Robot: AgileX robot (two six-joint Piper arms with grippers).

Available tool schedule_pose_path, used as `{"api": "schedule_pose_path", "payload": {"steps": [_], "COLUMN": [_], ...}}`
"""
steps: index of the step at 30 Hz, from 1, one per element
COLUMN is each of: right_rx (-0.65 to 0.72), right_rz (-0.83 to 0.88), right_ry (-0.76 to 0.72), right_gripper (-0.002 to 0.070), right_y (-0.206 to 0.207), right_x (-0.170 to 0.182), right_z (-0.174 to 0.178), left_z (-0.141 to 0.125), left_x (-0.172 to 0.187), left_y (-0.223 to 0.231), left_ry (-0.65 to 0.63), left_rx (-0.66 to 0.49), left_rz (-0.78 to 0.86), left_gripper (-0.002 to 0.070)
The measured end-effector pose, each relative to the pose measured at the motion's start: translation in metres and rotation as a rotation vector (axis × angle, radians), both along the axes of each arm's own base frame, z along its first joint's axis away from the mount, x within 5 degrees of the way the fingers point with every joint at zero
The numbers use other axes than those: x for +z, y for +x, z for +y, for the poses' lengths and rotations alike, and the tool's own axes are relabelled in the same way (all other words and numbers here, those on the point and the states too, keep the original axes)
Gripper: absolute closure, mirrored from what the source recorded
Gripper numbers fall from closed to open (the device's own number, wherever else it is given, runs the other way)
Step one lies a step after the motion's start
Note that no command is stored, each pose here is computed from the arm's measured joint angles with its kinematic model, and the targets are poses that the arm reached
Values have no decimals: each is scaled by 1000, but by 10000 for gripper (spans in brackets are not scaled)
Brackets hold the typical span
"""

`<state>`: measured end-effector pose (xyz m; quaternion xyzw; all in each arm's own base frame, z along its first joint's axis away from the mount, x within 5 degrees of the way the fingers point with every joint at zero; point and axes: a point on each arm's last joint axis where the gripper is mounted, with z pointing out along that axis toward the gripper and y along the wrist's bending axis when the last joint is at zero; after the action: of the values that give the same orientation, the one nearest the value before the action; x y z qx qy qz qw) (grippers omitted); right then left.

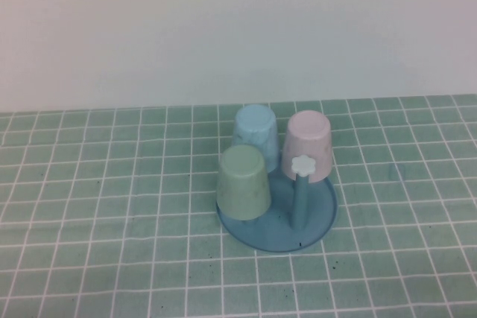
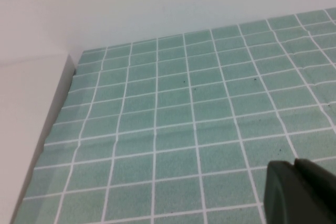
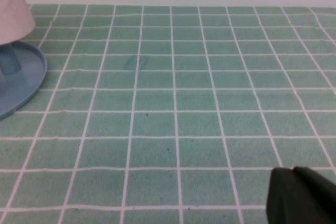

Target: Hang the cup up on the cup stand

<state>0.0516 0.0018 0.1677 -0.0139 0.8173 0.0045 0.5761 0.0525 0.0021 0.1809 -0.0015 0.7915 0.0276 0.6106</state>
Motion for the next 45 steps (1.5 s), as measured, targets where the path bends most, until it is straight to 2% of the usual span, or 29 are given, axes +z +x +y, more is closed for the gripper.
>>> {"api": "schedule_pose_path", "payload": {"steps": [45], "right_rx": [-6], "right_rz": [-3], "right_ry": [16], "right_gripper": [678], "right_y": [0], "right_x": [0], "right_z": [0], "left_z": [0], "left_x": [0], "left_y": [0], "left_ry": [2], "left_rx": [0], "left_rz": [2], "left_gripper": [677]}}
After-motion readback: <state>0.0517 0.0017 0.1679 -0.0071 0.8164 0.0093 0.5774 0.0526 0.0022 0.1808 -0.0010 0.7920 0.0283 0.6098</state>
